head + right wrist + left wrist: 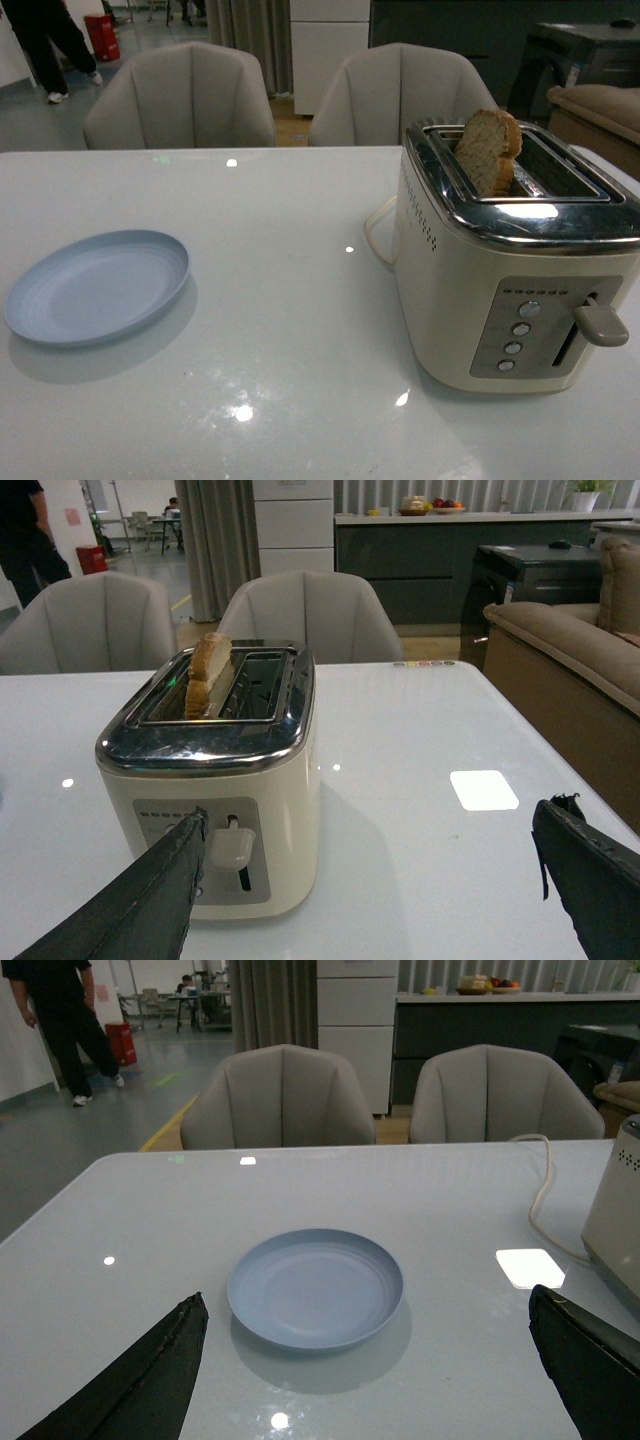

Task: Left arm holds plate, right arm toasts bread

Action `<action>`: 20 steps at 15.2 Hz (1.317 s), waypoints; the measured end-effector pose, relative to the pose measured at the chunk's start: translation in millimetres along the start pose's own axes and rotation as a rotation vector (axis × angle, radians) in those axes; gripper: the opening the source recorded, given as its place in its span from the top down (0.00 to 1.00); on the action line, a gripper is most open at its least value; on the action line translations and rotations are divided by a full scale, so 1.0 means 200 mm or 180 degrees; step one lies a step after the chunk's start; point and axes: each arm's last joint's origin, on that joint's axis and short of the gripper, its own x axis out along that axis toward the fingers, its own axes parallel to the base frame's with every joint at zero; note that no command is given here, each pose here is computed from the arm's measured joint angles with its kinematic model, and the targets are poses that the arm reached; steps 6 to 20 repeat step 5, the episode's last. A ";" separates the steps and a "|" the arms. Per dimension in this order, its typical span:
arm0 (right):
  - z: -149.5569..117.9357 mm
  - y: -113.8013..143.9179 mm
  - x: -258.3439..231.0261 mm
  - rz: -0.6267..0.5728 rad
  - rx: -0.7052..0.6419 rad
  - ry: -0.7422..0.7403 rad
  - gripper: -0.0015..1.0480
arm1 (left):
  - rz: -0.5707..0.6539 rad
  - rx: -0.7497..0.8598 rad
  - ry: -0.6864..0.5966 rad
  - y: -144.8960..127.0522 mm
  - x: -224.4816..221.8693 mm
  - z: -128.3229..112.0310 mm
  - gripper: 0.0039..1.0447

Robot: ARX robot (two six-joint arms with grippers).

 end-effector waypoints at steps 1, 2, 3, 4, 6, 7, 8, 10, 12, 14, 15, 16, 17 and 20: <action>0.00 0.00 0.00 0.0000 0.0000 0.0000 0.06 | 0.0000 0.0000 0.0000 0.00 0.00 0.00 0.06; 0.00 0.00 0.00 0.0000 0.0000 0.0000 0.06 | 0.0000 0.0000 0.0000 0.00 0.00 0.00 0.06; 0.00 0.00 0.00 0.0000 -0.0001 0.0000 0.06 | 0.0000 0.0000 0.0000 0.00 0.00 0.00 0.06; 0.00 0.00 0.00 0.0000 0.0000 0.0000 0.06 | 0.0000 0.0000 0.0000 0.00 0.00 0.00 0.06; 0.00 0.00 0.00 0.0000 0.0000 0.0000 0.06 | 0.0000 0.0000 0.0000 0.00 0.00 0.00 0.06; 0.00 0.00 0.00 0.0000 0.0000 0.0000 0.06 | 0.0000 0.0000 0.0000 0.00 0.00 0.00 0.06; 0.00 0.00 0.00 0.0000 0.0000 0.0000 0.06 | 0.0000 0.0000 0.0000 0.00 0.00 0.00 0.06; 0.00 0.00 0.00 0.0000 0.0000 0.0000 0.06 | 0.0000 0.0000 0.0000 0.00 0.00 0.00 0.06; 0.00 0.00 0.00 0.0000 0.0000 0.0000 0.06 | 0.0000 0.0000 0.0000 0.00 0.00 0.00 0.06; 0.00 0.00 0.00 0.0000 0.0000 0.0000 0.06 | 0.0000 0.0000 0.0000 0.00 0.00 0.00 0.06; 0.00 0.00 0.00 0.0000 0.0000 0.0000 0.06 | 0.0000 0.0000 0.0000 0.00 0.00 0.00 0.06; 0.00 0.00 0.00 0.0000 0.0000 0.0000 0.06 | 0.0000 0.0000 0.0000 0.00 0.00 0.00 0.06; 0.00 0.00 0.00 0.0000 0.0000 0.0000 0.06 | 0.0000 0.0000 0.0000 0.00 0.00 0.00 0.06; 0.00 0.00 0.00 0.0000 0.0000 0.0000 0.06 | 0.0000 0.0000 0.0000 0.00 0.00 0.00 0.06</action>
